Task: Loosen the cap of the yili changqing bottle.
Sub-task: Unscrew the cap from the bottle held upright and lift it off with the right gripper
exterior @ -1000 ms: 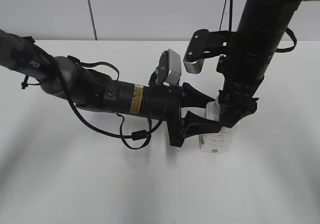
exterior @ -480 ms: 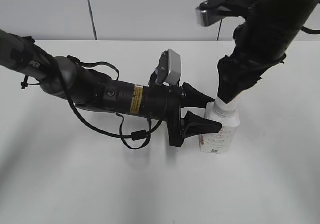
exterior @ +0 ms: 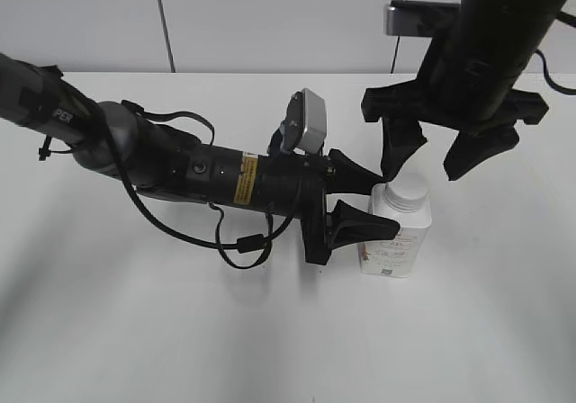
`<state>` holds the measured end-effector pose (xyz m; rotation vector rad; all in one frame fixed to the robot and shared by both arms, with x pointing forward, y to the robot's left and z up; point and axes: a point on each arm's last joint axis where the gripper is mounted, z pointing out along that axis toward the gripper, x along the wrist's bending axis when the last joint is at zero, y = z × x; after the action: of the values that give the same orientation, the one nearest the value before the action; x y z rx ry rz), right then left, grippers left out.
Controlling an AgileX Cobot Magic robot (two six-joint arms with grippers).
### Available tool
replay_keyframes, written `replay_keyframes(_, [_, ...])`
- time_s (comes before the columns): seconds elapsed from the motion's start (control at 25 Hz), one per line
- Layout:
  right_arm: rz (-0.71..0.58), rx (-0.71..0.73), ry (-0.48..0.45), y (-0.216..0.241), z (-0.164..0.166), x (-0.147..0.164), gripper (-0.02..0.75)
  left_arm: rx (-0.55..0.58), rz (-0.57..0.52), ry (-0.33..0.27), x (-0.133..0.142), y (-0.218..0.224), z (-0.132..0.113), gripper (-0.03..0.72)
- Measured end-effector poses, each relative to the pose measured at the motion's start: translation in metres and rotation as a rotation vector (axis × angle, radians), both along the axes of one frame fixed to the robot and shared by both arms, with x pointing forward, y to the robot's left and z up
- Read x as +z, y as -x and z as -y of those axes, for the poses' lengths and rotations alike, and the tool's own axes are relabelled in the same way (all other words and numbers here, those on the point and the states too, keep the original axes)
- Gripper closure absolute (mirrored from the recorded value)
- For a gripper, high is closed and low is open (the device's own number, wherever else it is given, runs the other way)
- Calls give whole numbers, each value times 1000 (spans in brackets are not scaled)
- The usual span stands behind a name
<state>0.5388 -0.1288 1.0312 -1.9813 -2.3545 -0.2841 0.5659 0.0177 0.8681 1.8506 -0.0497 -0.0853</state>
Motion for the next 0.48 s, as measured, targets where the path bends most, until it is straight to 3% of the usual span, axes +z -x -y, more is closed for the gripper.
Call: replay_keyframes(0.48, [-24, -84, 4, -15, -7, -29, 183, -1, 0, 1, 0, 0, 0, 255])
